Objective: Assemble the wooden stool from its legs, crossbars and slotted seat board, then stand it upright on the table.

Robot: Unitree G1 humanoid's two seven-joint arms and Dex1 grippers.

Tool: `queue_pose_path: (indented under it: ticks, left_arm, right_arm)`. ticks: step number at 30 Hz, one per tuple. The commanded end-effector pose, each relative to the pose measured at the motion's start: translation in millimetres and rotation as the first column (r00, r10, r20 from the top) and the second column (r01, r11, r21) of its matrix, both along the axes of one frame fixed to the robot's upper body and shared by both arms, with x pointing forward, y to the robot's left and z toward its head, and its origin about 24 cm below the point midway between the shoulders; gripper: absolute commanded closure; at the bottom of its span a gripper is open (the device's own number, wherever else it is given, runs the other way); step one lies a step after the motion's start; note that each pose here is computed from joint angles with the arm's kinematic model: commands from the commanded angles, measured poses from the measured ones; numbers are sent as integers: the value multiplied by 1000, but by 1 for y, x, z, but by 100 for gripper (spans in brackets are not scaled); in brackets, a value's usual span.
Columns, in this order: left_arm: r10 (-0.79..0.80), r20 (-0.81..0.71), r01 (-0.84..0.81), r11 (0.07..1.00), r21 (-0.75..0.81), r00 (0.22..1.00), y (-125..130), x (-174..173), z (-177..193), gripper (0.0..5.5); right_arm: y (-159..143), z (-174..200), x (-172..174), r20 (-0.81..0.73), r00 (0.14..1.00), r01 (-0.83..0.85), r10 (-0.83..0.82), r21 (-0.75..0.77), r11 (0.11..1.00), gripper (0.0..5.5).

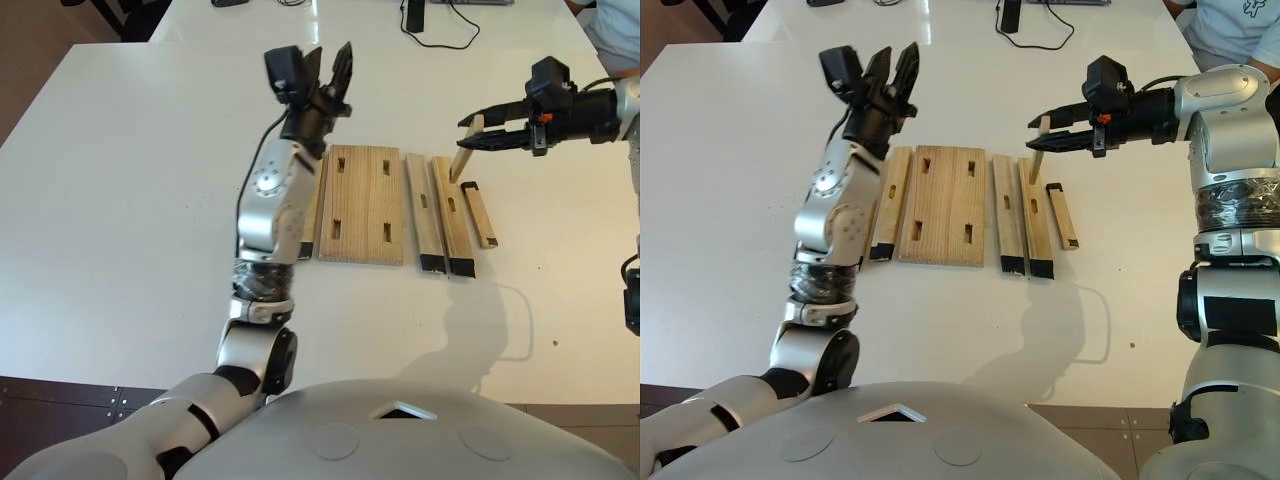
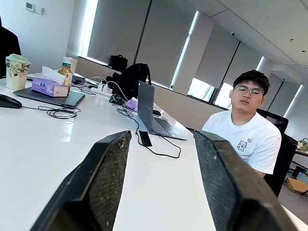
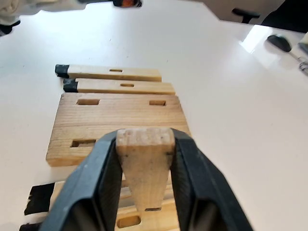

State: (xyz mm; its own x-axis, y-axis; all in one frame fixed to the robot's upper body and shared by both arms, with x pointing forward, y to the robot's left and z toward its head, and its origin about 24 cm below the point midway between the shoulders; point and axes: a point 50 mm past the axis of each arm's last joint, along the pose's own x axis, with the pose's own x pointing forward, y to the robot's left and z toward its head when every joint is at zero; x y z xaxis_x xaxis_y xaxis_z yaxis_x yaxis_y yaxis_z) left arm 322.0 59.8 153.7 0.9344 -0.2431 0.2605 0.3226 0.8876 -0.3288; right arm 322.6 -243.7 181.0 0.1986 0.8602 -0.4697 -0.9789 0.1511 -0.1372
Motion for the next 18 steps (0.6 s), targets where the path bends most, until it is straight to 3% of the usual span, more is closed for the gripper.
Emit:
queue_pose_path:
  ticks: [1,4,18]
  left_arm:
    - [99,-44,-96,994,54,994,-1,7,-14,307]
    - [108,-98,-105,994,37,989,3,9,-21,307]
    - [71,-74,-62,992,107,995,-2,6,-20,307]
  right_arm:
    - [0,-11,4,7,998,-59,60,-55,997,420]
    - [-2,-22,3,-6,998,-61,60,-61,996,420]
    - [-4,-43,-11,-50,996,-79,78,-21,997,420]
